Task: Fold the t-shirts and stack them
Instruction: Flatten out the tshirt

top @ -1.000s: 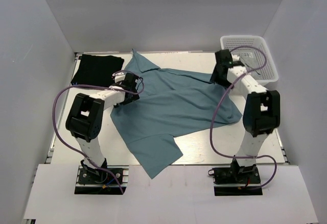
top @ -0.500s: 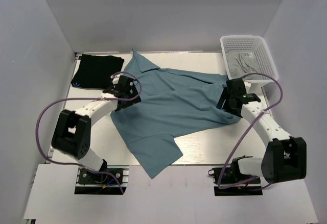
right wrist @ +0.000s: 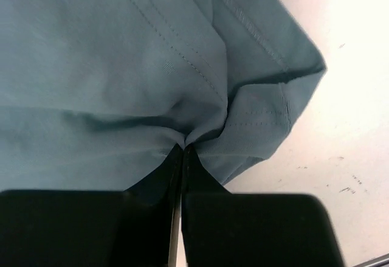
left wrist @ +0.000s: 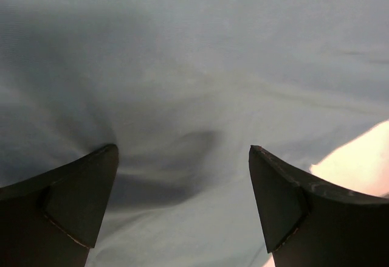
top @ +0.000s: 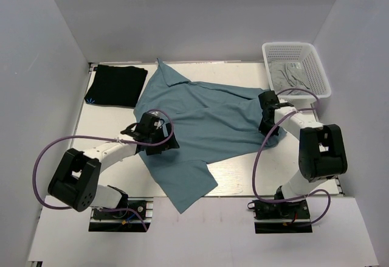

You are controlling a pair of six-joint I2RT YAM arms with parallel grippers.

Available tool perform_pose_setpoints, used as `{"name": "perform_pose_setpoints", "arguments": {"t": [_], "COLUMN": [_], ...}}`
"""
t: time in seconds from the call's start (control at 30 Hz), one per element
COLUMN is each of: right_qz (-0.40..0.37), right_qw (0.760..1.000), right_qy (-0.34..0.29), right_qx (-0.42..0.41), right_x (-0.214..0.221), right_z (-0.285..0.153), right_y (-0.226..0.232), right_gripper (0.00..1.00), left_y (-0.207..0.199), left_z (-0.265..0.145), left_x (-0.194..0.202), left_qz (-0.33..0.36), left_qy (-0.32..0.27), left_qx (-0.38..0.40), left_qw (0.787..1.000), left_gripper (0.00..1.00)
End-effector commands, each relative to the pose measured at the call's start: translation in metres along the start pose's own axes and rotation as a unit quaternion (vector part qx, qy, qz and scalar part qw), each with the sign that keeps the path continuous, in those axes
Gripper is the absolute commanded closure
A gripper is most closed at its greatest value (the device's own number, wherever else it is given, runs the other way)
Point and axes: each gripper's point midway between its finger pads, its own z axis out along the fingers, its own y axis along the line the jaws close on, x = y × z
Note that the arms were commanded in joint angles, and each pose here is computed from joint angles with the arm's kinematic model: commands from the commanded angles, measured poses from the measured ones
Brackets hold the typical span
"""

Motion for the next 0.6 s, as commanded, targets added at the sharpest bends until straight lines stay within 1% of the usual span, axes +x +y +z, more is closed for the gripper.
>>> {"name": "perform_pose_setpoints", "arguments": {"t": [0.0,0.03,0.07,0.1,0.13,0.2,0.23,0.27,0.3,0.33,0.37,0.4,0.43,0.47,0.5,0.53,0.57], "right_qz": [0.032,0.03,0.033,0.04,0.04,0.066,0.072,0.081,0.088,0.093,0.093,0.093,0.099,0.093,0.092,0.091,0.086], "right_qw": [0.997,0.997,0.997,0.996,0.996,0.993,0.993,0.992,0.99,0.989,0.989,0.989,0.987,0.988,0.988,0.988,0.988], "right_qy": [-0.065,-0.069,-0.074,-0.08,-0.08,-0.1,-0.09,-0.092,-0.097,-0.103,-0.091,-0.086,-0.089,-0.075,-0.064,-0.057,-0.054], "right_qx": [-0.005,-0.003,-0.003,-0.003,0.001,0.022,0.035,0.039,0.051,0.052,0.07,0.082,0.089,0.099,0.108,0.111,0.114], "right_x": [-0.045,-0.046,-0.05,-0.056,-0.058,-0.072,-0.067,-0.072,-0.078,-0.086,-0.081,-0.081,-0.086,-0.08,-0.077,-0.075,-0.072], "right_z": [-0.022,-0.028,-0.033,-0.043,-0.045,-0.055,-0.058,-0.06,-0.062,-0.066,-0.061,-0.056,-0.056,-0.051,-0.045,-0.042,-0.041], "right_y": [0.007,0.004,0.002,0.001,-0.001,-0.008,-0.013,-0.013,-0.016,-0.015,-0.02,-0.021,-0.023,-0.024,-0.025,-0.025,-0.024], "right_gripper": [1.0,1.0,1.0,1.0,1.0,1.0,1.0,1.0,0.92,0.92,0.9,0.86,0.86,0.83,0.79,0.64,0.53], "left_y": [0.04,0.048,0.062,0.078,0.081,0.097,0.105,0.113,0.112,0.114,0.117,0.12,0.118,0.122,0.115,0.114,0.112], "left_z": [0.002,0.003,0.002,0.001,-0.001,-0.005,-0.01,-0.014,-0.014,-0.016,-0.019,-0.021,-0.023,-0.026,-0.028,-0.029,-0.028], "left_x": [0.037,0.04,0.042,0.048,0.05,0.05,0.053,0.052,0.047,0.048,0.046,0.046,0.039,0.038,0.029,0.028,0.024], "left_qz": [-0.016,-0.023,-0.031,-0.034,-0.038,-0.059,-0.063,-0.077,-0.076,-0.082,-0.084,-0.088,-0.091,-0.088,-0.09,-0.09,-0.091], "left_qy": [0.047,0.051,0.043,0.052,0.061,0.055,0.061,0.05,0.043,0.043,0.034,0.029,0.016,0.011,-0.003,-0.006,-0.014], "left_qx": [-0.073,-0.095,-0.127,-0.167,-0.177,-0.224,-0.25,-0.276,-0.277,-0.284,-0.293,-0.303,-0.304,-0.315,-0.303,-0.3,-0.294], "left_qw": [0.996,0.994,0.99,0.984,0.982,0.971,0.964,0.957,0.957,0.954,0.952,0.948,0.948,0.945,0.949,0.95,0.951], "left_gripper": [0.0,0.0,0.0,0.0,0.0,0.0,0.0,0.0,0.0,0.0,0.0,0.0,0.0,0.0,0.0,0.0,0.0]}}
